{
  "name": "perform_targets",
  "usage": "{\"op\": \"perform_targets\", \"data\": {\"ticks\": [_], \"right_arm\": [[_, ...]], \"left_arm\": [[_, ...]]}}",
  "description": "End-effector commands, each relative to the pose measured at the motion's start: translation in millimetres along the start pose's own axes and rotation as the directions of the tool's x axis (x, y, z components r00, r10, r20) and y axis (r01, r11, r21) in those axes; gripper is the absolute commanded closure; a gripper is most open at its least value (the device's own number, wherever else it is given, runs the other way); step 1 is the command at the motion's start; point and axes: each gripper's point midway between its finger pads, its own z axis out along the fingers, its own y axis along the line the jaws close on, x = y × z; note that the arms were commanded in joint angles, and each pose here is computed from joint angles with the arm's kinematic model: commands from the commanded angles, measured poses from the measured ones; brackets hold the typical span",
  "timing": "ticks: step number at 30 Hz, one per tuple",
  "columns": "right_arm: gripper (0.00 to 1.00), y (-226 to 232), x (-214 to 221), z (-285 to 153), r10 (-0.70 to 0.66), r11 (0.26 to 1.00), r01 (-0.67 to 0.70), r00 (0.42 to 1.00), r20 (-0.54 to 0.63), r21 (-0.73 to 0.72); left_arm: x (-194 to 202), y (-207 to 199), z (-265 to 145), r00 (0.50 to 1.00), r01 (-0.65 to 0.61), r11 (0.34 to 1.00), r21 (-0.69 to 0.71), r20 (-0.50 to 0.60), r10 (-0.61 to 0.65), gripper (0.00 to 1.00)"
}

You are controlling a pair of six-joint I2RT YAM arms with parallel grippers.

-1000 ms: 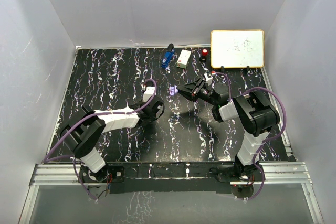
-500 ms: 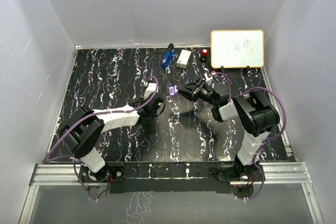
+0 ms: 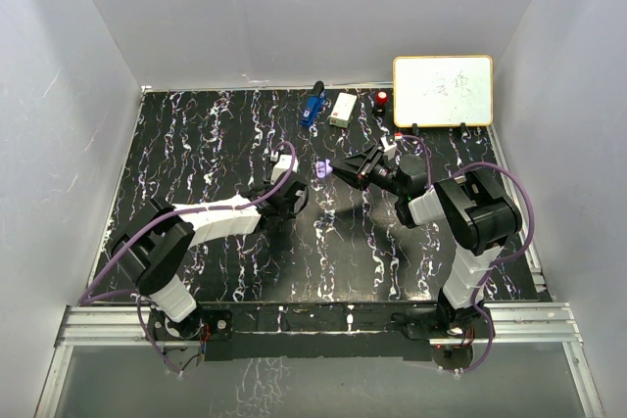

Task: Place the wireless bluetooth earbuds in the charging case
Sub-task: Pick up the earbud from the center of the board.

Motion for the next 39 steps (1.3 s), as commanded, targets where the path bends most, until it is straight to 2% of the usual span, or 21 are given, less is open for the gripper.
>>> {"op": "perform_targets", "data": {"ticks": [1,9,26,33,39], "right_arm": [[1.00,23.0,-1.8,-2.2,-0.069,0.995,0.069,0.998,0.009,-0.071],[1.00,22.9,-2.3,-1.6,-0.069,0.995,0.070,0.998,0.009,-0.072],[1.00,20.3,-2.2,-0.7,-0.066,0.995,0.066,0.998,0.005,-0.072],[1.00,20.0,-1.9,-0.7,-0.066,0.995,0.066,0.998,0.003,-0.072],[1.00,20.4,-1.7,-1.5,-0.067,0.995,0.067,0.998,0.004,-0.073]], "left_arm": [[2.5,3.6,-3.0,1.000,-0.021,1.000,0.005,-0.020,0.021,0.92],[10.8,3.9,-2.5,0.998,-0.058,0.998,0.029,-0.034,0.059,0.92],[7.8,-6.1,-4.4,0.983,-0.178,0.973,0.148,0.074,0.169,0.90],[12.1,-8.1,-3.9,0.977,-0.213,0.965,0.155,0.029,0.211,0.84],[13.6,-8.0,-4.5,0.980,-0.197,0.969,0.151,0.002,0.199,0.77]]}}
